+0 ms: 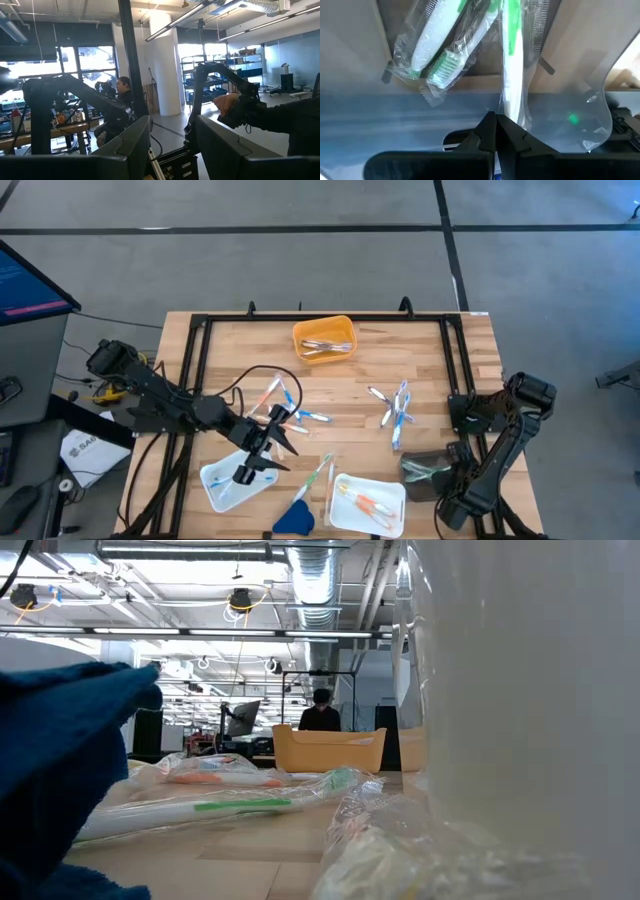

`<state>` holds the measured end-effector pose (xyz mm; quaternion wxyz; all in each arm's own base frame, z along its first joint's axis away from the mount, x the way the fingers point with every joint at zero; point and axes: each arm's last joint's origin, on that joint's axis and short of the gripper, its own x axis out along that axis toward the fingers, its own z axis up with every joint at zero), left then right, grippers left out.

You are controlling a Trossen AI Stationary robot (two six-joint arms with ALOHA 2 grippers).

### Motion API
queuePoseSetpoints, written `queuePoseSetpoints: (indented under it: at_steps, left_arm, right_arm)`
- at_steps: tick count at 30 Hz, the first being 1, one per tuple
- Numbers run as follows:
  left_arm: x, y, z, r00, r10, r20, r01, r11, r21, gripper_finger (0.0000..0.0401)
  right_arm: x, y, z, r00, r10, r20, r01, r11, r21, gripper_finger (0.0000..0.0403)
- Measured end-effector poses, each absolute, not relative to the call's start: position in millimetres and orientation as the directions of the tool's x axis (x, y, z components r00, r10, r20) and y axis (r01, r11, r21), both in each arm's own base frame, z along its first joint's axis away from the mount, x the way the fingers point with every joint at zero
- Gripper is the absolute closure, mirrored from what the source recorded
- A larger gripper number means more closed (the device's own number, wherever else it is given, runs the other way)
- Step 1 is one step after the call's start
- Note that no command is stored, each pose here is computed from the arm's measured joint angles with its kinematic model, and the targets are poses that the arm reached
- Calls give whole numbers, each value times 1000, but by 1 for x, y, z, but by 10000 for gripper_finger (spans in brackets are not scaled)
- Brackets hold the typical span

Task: Pick & Place Toothbrushes
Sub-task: Put the green toothbrush into the black bin

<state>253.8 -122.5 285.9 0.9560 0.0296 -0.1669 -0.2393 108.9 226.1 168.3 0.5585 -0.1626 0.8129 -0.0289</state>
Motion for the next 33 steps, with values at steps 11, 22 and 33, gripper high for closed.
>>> queuePoseSetpoints:
  at_steps: [11, 22, 33]
  left_arm:
    - [254, -122, 286, 830, -467, 305, 448, 884, 136, 247]
    - [254, -122, 286, 830, -467, 305, 448, 884, 136, 247]
    - [254, -122, 286, 830, -467, 305, 447, 884, 136, 247]
  right_arm:
    - [118, 221, 168, -291, -317, -902, -222, 940, -258, 403]
    - [126, 216, 169, -264, -342, -902, -210, 933, -293, 403]
    - [129, 229, 185, -225, -292, -930, -201, 947, -249, 403]
